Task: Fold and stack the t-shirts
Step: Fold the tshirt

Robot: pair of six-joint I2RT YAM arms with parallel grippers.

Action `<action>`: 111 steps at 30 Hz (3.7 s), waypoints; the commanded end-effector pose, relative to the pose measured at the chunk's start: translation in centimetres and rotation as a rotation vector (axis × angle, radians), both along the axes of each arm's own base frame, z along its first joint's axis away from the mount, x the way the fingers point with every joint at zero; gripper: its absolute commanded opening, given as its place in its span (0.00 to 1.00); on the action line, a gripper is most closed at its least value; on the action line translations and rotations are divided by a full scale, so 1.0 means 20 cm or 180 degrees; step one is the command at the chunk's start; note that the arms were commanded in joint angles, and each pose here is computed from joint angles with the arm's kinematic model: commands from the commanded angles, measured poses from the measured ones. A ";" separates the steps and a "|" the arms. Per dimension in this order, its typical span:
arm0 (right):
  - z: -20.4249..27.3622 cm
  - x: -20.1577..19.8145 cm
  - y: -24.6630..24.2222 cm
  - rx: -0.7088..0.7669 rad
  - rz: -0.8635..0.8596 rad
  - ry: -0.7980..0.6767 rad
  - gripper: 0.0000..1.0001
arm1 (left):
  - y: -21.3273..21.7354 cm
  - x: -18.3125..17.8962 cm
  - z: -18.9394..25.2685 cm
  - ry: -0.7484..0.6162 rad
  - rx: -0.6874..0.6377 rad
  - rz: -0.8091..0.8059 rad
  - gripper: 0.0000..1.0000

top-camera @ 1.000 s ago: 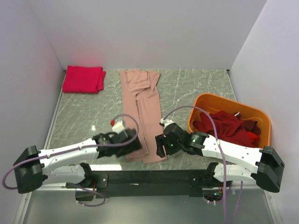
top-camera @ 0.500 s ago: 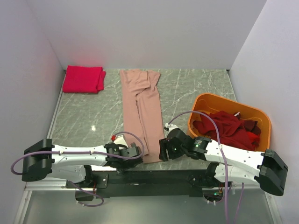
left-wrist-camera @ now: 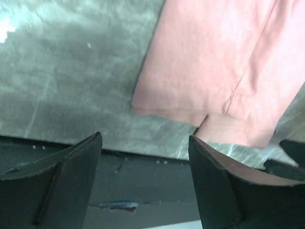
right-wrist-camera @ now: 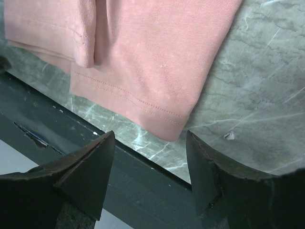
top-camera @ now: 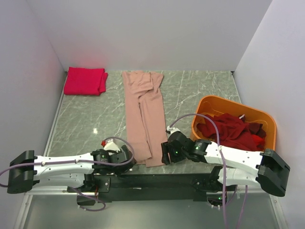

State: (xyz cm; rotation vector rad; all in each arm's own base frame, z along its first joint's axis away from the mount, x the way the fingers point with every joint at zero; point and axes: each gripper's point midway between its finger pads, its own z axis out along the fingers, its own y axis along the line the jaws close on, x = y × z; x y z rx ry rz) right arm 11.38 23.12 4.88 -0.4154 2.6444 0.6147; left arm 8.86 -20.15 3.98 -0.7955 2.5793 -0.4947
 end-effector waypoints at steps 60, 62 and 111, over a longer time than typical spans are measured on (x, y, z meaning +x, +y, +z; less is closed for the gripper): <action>0.59 0.60 0.13 0.0494 -0.0827 -0.1312 0.00 | -0.08 0.65 0.54 -0.1027 -0.0096 0.0527 0.01; 0.65 0.69 0.14 0.0556 -0.0865 -0.1406 0.00 | -0.02 0.74 0.55 -0.1066 0.0117 0.0632 0.01; 0.35 1.60 0.20 -0.0314 -0.1228 -0.1020 0.73 | 0.16 1.76 0.40 -0.0980 0.0586 0.0345 0.99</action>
